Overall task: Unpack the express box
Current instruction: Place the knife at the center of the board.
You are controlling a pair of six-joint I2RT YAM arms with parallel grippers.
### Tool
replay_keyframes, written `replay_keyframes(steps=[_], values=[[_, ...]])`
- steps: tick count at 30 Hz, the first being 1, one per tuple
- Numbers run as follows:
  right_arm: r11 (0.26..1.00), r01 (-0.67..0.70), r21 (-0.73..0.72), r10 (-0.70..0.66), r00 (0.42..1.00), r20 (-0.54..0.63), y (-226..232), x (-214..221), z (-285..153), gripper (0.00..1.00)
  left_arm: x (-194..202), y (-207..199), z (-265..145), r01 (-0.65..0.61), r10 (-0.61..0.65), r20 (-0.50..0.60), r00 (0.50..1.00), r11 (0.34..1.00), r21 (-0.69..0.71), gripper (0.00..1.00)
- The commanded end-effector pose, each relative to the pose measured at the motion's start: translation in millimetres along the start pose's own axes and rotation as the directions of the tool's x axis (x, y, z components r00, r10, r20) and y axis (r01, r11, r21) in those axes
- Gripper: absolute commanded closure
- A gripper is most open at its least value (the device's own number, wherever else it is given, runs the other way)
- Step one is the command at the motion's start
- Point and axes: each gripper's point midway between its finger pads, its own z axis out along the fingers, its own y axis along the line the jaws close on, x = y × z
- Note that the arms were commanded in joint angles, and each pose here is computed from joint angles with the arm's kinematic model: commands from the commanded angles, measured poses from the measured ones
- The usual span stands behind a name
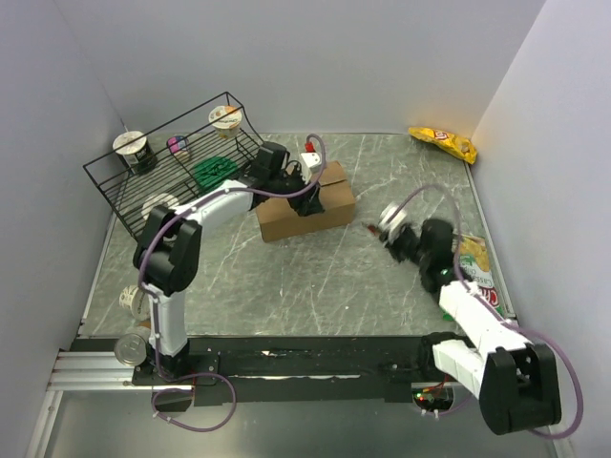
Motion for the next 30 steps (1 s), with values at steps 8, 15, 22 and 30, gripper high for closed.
replay_keyframes(steps=[8, 15, 22, 30], values=[[0.91, 0.409, -0.071, -0.408, 0.913, 0.02, 25, 18, -13, 0.0, -22, 20, -67, -0.094, 0.087, -0.044, 0.995, 0.98, -0.176, 0.33], [0.985, 0.066, -0.159, -0.045, 0.99, 0.133, 1, -90, 4, 0.0, -3, 42, -124, 0.05, -0.066, -0.037, 0.997, 0.943, -0.33, 0.35], [0.912, -0.398, 0.095, 0.402, 0.915, -0.023, -95, -98, 121, 0.26, 44, 24, -157, 0.151, -0.188, -0.059, 0.98, 0.907, -0.392, 0.46], [0.982, -0.186, 0.017, 0.187, 0.978, -0.089, -88, -82, 195, 0.56, 93, 34, -161, 0.143, -0.254, -0.178, 0.951, 0.867, -0.477, 0.76]])
